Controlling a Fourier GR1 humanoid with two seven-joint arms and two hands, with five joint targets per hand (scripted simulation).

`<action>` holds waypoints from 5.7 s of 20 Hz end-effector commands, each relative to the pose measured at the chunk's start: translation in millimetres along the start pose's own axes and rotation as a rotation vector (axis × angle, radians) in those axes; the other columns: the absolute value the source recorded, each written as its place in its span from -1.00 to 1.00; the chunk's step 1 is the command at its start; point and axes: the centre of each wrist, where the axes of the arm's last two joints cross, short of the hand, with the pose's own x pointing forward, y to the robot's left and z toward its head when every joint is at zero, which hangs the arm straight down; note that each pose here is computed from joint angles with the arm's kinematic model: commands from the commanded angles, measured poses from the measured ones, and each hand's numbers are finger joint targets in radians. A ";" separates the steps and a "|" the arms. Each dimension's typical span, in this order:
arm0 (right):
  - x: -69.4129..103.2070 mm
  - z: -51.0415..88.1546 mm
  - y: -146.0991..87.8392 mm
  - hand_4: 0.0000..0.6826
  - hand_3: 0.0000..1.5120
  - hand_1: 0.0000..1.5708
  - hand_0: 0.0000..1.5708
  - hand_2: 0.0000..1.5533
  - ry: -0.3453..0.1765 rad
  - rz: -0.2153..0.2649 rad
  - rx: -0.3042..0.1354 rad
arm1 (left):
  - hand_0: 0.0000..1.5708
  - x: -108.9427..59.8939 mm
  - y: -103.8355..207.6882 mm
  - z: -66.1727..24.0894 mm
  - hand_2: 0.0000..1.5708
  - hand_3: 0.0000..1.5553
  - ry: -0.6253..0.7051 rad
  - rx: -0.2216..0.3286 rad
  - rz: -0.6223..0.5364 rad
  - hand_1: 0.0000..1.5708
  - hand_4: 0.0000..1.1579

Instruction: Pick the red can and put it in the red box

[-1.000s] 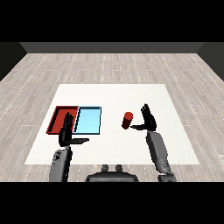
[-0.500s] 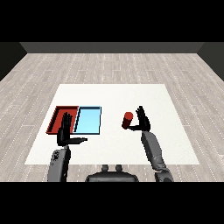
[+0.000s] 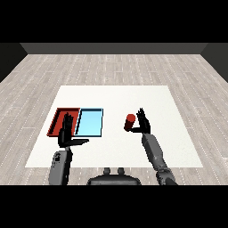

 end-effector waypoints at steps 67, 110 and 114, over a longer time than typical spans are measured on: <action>25.9 -51.8 69.7 0.92 0.86 0.83 0.83 0.85 -0.085 0.163 0.006 | -1.00 -13.9 -22.7 8.0 -1.00 -1.00 0.030 -0.049 -0.064 -1.00 -1.00; 65.7 2.8 150.6 0.76 0.86 0.83 0.83 0.85 -0.239 0.107 0.160 | -1.00 -10.5 -170.9 -31.9 -1.00 -1.00 0.157 -0.329 0.041 -1.00 -1.00; 85.8 14.2 174.6 0.80 0.83 0.85 0.85 0.84 -0.241 0.091 0.181 | -1.00 -7.9 -184.6 -42.3 -1.00 -1.00 0.181 -0.316 0.033 -1.00 -1.00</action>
